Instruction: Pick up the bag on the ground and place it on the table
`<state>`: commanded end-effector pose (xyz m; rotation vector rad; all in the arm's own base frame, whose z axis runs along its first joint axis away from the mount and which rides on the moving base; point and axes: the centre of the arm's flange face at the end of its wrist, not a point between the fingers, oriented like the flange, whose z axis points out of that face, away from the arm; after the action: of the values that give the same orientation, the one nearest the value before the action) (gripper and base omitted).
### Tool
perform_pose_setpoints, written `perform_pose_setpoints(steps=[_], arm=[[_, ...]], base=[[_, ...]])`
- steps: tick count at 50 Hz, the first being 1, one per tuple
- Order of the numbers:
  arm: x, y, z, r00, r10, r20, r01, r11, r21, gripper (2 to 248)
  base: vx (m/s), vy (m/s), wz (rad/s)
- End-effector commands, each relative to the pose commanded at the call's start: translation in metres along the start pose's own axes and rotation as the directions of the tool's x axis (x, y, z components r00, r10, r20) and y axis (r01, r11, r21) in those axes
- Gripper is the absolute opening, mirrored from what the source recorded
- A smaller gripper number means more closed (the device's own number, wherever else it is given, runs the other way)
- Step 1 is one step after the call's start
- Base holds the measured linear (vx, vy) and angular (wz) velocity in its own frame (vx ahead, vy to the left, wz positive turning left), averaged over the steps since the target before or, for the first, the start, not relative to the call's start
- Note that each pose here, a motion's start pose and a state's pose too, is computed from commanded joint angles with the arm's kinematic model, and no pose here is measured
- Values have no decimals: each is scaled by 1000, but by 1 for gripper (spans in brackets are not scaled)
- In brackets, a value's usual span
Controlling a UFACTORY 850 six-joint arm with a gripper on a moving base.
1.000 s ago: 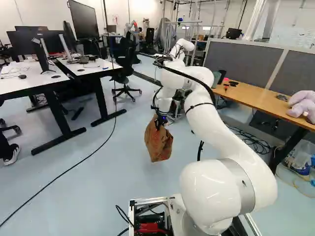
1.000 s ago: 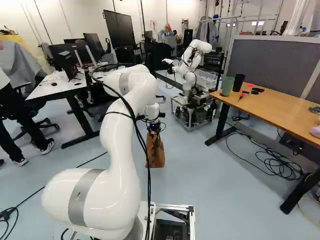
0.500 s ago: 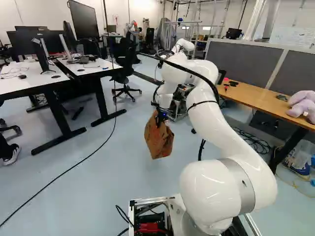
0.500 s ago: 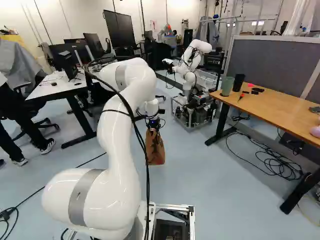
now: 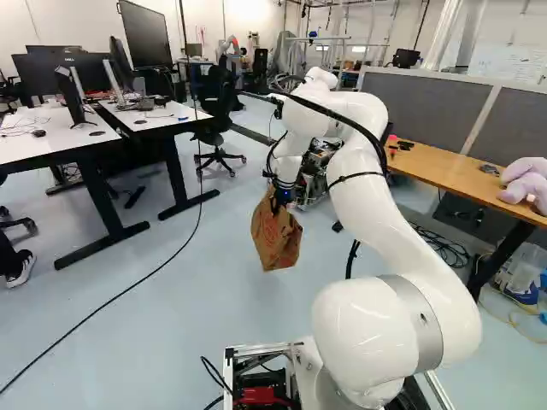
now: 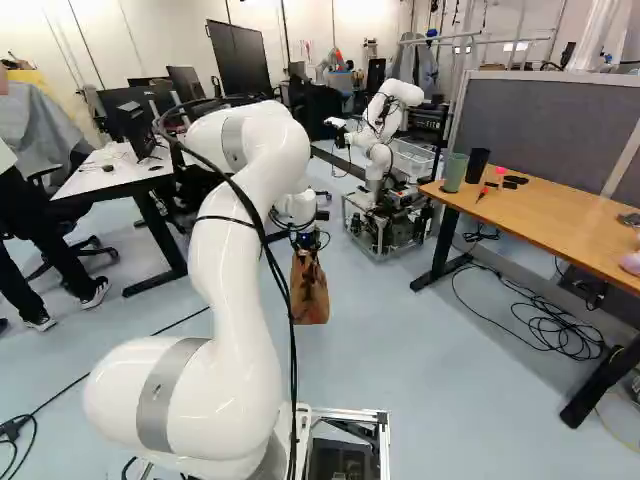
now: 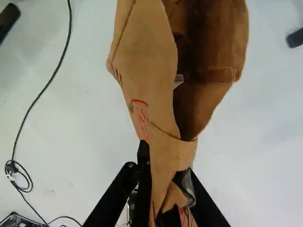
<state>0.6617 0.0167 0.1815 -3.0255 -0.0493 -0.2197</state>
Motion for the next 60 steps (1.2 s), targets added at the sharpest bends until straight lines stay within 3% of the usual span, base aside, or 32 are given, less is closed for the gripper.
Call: perform_pose_setpoints(steps=[39,60], arm=[[26,-6,-54,997,-10,-77,10,1000,4,21],[50,-9,-80,995,-18,-101,20,1000,18,21]], base=[[0,0,0],[0,0,0]])
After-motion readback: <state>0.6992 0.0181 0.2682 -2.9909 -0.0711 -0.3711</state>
